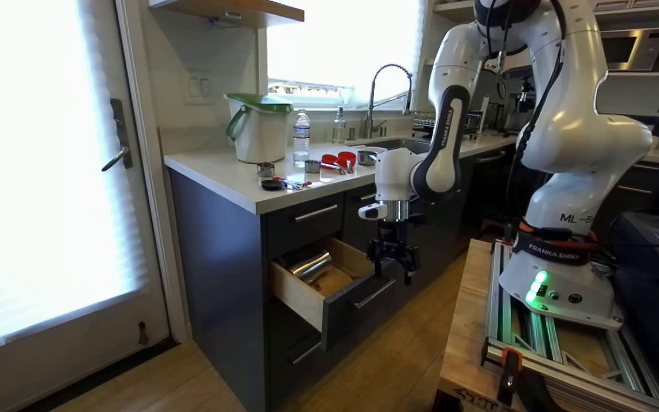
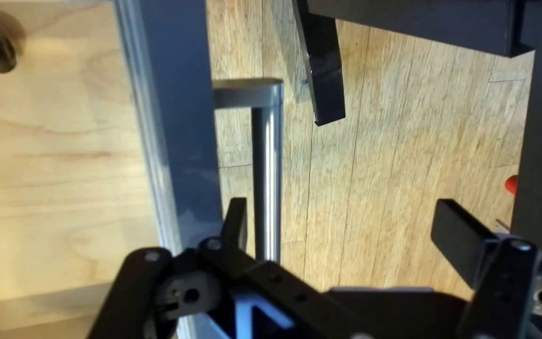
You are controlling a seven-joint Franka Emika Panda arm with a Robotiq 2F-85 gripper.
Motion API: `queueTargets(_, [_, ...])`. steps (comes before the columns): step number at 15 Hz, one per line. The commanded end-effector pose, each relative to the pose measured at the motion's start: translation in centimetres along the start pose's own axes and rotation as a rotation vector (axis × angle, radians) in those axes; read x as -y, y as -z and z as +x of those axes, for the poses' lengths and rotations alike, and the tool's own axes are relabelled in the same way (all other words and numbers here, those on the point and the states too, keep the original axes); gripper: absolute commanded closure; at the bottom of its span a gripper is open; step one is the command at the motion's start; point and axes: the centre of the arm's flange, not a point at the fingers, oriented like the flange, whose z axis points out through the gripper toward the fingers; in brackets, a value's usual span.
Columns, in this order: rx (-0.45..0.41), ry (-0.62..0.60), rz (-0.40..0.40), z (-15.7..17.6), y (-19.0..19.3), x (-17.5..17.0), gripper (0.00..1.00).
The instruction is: Open the second far left drawer from the top fully
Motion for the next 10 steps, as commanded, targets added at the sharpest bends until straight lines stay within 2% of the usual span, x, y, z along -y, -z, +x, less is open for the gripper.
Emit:
queueTargets(1, [-0.069,0.002,-0.039,0.7,5.1,1.8,0.0])
queueTargets(3, [-0.087,-0.042,-0.092,1.4,6.0,0.9,0.0])
queueTargets(4, [-0.077,-0.111,-0.125,1.6,6.5,0.3,0.0])
queueTargets(6, [-0.119,-0.222,-0.172,1.4,7.4,-1.0,0.0])
queueTargets(10, [-0.147,-0.329,-0.368,1.0,8.7,-2.6,0.0])
